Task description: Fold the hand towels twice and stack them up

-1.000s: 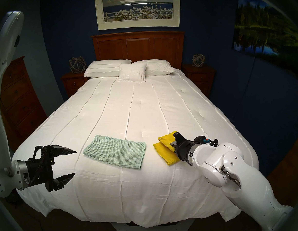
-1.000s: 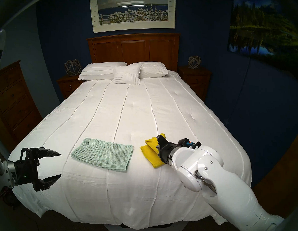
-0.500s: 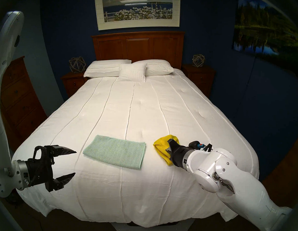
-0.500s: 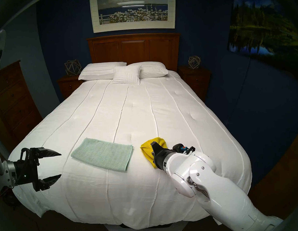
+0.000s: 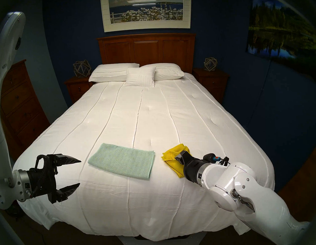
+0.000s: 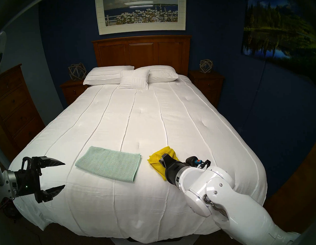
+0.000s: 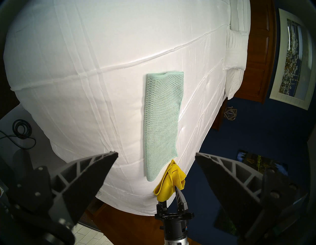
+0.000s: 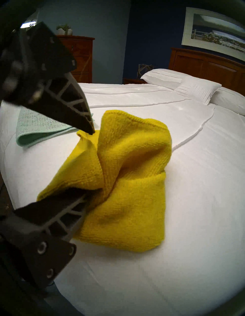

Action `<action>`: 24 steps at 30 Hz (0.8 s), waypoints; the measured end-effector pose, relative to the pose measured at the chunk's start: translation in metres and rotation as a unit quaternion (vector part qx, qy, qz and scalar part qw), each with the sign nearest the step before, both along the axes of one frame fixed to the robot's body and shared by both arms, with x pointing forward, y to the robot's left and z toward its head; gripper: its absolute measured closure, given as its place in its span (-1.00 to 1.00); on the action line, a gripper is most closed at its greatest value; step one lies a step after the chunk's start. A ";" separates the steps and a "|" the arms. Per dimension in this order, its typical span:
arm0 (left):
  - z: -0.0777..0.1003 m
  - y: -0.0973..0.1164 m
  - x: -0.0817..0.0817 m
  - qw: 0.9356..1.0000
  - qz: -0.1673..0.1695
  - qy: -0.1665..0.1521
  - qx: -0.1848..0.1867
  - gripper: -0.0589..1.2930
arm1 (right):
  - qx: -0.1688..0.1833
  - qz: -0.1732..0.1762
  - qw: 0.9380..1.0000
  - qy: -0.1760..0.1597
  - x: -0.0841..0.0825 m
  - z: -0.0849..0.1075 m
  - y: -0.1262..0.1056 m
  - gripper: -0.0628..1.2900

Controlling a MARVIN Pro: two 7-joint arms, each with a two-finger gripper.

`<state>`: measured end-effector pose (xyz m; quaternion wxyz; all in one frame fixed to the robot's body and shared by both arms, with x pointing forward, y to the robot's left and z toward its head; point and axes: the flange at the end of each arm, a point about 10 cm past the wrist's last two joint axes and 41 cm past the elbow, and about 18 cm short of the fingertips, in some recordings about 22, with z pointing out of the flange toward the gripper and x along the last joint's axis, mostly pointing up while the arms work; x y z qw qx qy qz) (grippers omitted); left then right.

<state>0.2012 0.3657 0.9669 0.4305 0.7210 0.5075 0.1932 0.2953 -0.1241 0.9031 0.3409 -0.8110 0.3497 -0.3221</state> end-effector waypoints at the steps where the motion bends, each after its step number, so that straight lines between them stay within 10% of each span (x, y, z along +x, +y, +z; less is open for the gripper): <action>1: 0.000 0.000 0.000 1.000 0.000 0.000 0.000 -0.94 | 0.000 -0.001 1.000 0.000 -0.001 0.000 -0.001 0.05; 10: 0.000 0.000 0.000 1.000 0.000 0.000 0.000 -0.94 | 0.010 -0.011 1.000 -0.002 -0.002 -0.001 -0.001 -0.82; 24: 0.000 0.000 0.000 1.000 0.000 0.000 0.000 -0.94 | 0.006 0.014 1.000 -0.022 -0.001 0.011 0.009 -0.86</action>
